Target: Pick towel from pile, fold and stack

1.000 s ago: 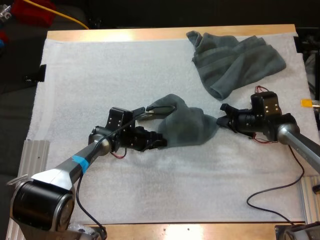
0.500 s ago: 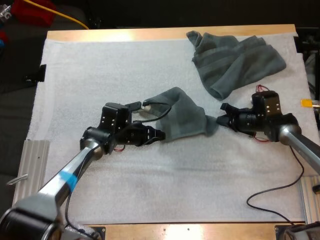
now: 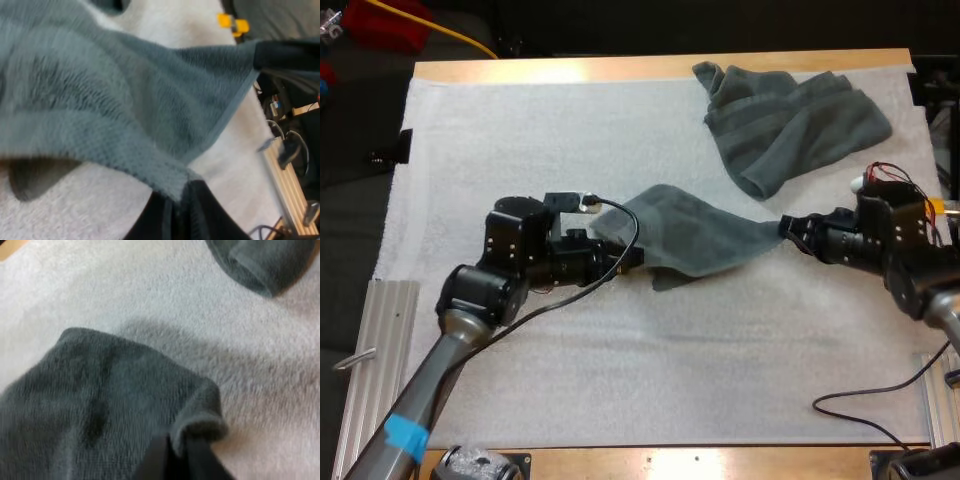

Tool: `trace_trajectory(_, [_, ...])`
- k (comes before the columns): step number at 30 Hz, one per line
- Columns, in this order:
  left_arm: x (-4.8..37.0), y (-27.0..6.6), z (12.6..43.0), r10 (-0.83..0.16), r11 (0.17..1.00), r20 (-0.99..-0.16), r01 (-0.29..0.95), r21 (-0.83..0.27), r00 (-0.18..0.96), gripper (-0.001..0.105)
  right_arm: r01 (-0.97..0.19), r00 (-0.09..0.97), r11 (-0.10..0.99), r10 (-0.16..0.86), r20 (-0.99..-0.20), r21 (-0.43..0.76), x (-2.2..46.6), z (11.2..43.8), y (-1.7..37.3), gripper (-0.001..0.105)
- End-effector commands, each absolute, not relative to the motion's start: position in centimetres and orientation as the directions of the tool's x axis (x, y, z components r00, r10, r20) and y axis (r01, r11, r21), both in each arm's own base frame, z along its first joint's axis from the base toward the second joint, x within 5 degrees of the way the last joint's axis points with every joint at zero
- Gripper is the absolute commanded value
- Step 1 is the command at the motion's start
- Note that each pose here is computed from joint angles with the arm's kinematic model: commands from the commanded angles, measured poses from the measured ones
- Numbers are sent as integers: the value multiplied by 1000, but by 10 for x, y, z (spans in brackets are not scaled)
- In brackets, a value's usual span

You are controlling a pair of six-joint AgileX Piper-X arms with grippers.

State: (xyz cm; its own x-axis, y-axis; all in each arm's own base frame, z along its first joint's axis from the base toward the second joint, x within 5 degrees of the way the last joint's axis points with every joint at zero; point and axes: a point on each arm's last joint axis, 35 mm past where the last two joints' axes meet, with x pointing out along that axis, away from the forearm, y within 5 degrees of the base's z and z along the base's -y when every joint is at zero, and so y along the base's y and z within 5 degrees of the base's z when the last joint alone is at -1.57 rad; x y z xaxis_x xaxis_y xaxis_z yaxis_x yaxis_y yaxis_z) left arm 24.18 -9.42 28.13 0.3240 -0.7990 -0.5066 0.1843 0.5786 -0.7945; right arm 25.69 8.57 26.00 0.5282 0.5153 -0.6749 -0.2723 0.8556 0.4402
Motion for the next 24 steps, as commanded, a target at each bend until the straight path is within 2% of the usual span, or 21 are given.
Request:
trace_trajectory(1, [238, -93, 292, -794, 588, -507, 211, -781, 336, 0, -294, 535, 860, 510, -674, 417, 250, 266, 86, 1])
trace_trajectory(9, [212, -83, 337, -731, 676, -573, 278, -682, 371, 0, -392, 590, 844, 536, -604, 366, 224, 304, 103, 1])
trace_trajectory(17, [181, -71, 362, -656, 755, -646, 314, -576, 390, 0, -481, 604, 862, 458, -652, 160, 201, 344, 126, 1])
trace_trajectory(24, [161, -66, 380, -664, 747, -627, 336, -573, 406, 0, -520, 634, 854, 395, -665, 11, 181, 374, 140, 1])
